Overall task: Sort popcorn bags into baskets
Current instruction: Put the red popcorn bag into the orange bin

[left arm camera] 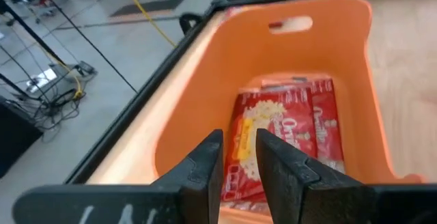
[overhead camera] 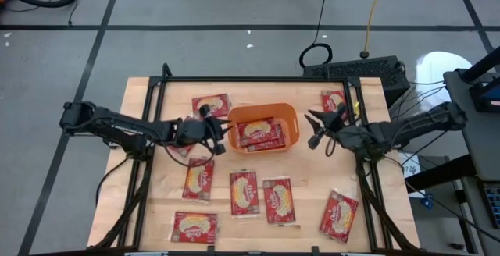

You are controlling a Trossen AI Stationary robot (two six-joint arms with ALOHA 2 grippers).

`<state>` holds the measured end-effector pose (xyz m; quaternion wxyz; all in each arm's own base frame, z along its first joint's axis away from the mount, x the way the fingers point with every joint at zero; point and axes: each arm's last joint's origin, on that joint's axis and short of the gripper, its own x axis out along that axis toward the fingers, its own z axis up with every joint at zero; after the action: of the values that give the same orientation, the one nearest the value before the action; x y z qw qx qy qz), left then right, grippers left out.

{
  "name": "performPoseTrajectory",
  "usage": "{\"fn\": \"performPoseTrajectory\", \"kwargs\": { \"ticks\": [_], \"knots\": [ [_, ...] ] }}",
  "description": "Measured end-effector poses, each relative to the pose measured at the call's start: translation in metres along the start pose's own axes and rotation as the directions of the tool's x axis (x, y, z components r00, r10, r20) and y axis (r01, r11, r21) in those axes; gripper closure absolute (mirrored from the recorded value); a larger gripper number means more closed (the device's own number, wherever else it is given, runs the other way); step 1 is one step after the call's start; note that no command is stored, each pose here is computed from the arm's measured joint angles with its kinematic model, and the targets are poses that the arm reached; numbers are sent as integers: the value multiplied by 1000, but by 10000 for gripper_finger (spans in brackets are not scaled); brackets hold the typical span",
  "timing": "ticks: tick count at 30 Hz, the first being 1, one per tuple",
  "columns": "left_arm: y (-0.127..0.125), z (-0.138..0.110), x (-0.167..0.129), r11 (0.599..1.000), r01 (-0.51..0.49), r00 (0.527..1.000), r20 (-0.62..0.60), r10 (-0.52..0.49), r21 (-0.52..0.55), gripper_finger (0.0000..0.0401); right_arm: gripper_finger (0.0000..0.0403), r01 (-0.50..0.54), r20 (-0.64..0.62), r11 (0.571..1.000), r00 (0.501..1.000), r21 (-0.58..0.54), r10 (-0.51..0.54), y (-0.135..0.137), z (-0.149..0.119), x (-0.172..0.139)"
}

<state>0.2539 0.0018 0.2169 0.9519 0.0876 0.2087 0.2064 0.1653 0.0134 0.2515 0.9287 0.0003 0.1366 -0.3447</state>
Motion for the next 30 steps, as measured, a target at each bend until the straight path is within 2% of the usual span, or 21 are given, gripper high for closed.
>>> {"fn": "performPoseTrajectory", "kwargs": {
  "ticks": [3, 8, 11, 14, 21, 26, 30],
  "knots": [
    [-5, -7, -4, 1000, 7, 1000, 3, -7, 8, 308, 319, -3, -110, 1000, 994, 18, 5, -12, 2, 1],
    [-11, -9, -9, 999, 35, 999, 22, -35, 10, 308, 319, 68, -290, 997, 954, -19, -71, -29, -5, -1],
    [-14, -10, -10, 999, 45, 999, 25, -45, 13, 308, 319, 141, -400, 989, 904, -51, -149, -36, -19, -2],
    [-14, -14, -10, 999, 46, 999, 14, -46, 1, 308, 319, 213, -481, 977, 853, -30, -201, -41, -34, -2],
    [-14, -13, -10, 999, 44, 998, 45, -44, -9, 308, 313, 411, -570, 909, 765, 72, -300, -45, -66, 14],
    [-14, -13, -10, 999, 44, 998, 47, -44, -12, 308, 284, 440, -664, 892, 699, 105, -267, -50, -83, 26],
    [-14, -13, -10, 999, 45, 998, 48, -44, -12, 308, 248, 519, -713, 841, 648, 154, -269, -56, -98, 33]
  ]
}}
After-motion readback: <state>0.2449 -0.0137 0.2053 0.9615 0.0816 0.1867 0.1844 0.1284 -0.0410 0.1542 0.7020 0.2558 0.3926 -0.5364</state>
